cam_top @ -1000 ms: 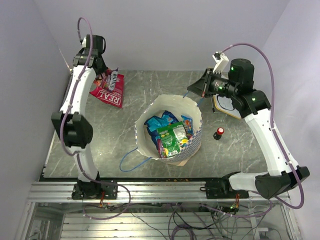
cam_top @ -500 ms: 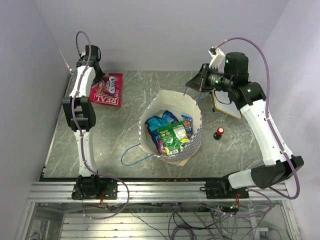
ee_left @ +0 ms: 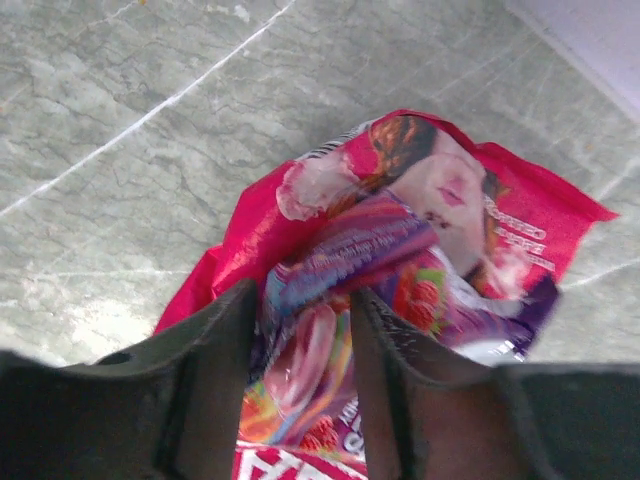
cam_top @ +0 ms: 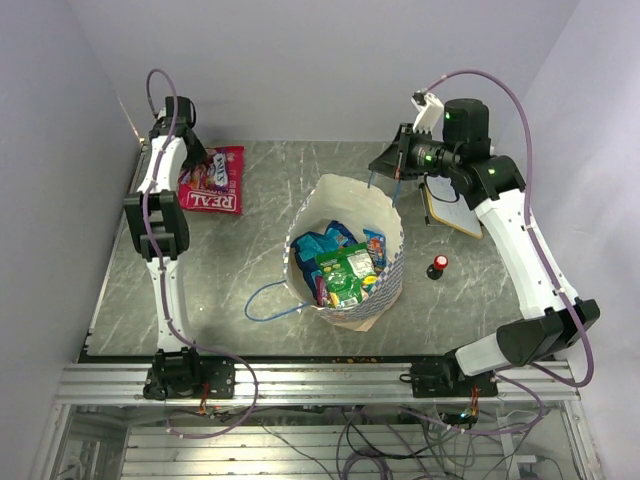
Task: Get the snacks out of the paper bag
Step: Place the snack at the center of the board.
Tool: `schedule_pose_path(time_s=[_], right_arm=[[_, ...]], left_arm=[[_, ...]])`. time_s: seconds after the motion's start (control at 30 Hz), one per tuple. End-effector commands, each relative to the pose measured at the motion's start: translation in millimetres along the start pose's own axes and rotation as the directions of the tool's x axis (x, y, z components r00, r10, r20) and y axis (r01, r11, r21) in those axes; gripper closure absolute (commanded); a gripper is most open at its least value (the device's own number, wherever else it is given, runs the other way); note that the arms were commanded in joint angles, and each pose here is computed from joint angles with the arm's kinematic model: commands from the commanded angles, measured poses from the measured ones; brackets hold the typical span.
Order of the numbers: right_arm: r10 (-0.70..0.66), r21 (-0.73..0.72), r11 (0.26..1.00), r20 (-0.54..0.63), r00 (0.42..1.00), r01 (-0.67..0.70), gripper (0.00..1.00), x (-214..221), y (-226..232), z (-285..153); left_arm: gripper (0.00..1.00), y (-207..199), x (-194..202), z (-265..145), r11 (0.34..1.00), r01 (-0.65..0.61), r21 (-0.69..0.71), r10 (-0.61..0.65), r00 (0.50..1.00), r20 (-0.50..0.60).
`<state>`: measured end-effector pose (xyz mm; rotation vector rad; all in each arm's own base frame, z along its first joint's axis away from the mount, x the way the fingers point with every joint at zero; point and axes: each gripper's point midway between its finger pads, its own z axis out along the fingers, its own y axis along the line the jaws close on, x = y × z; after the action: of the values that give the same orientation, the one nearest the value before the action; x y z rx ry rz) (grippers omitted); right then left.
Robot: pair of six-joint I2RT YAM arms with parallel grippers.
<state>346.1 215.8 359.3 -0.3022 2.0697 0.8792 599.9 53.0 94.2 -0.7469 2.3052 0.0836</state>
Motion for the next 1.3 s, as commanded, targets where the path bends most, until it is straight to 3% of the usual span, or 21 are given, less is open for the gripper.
schedule_pose_path(time_s=[0.0,0.1,0.23,0.4,0.5,0.73,0.9,1.1,1.27], right_arm=[[-0.04,-0.033,0.999,0.03,0.999,0.041,1.0,-15,10,-1],[-0.047,-0.035,0.998,0.03,0.998,0.048,1.0,-17,10,1],[-0.066,-0.031,0.997,0.041,0.997,0.067,1.0,-20,8,4],[-0.227,-0.05,0.971,0.108,0.968,0.234,1.0,-35,12,0],[-0.32,-0.013,0.946,0.14,0.937,0.325,1.0,-50,9,-1],[-0.489,0.094,0.871,0.249,0.836,0.481,1.0,-96,6,-10],[-0.617,0.088,0.779,0.277,0.736,0.621,1.0,-111,3,-5],[-0.717,0.063,0.669,0.321,0.619,0.741,1.0,-133,19,-4],[-0.743,0.037,0.613,0.366,0.56,0.789,1.0,-145,34,-5]], left_arm=[[0.42,-17,-49,-65,0.994,0.034,0.104,-0.045,0.994,0.104],[0.33,-16,-60,-95,0.991,0.043,0.127,-0.06,0.99,0.131],[0.28,-24,-56,-132,0.973,0.066,0.22,-0.091,0.99,0.108],[0.25,-42,-16,-183,0.943,0.043,0.331,-0.049,0.999,0.01],[0.25,-54,10,-231,0.913,-0.005,0.409,0.003,1.0,0.006],[0.25,-35,54,-315,0.846,-0.037,0.533,0.054,0.998,-0.016],[0.25,-19,72,-359,0.806,-0.035,0.591,0.053,0.999,-0.013],[0.24,-12,89,-393,0.756,-0.018,0.654,0.05,0.998,-0.031],[0.24,-9,100,-403,0.746,-0.043,0.664,0.095,0.995,-0.042]])
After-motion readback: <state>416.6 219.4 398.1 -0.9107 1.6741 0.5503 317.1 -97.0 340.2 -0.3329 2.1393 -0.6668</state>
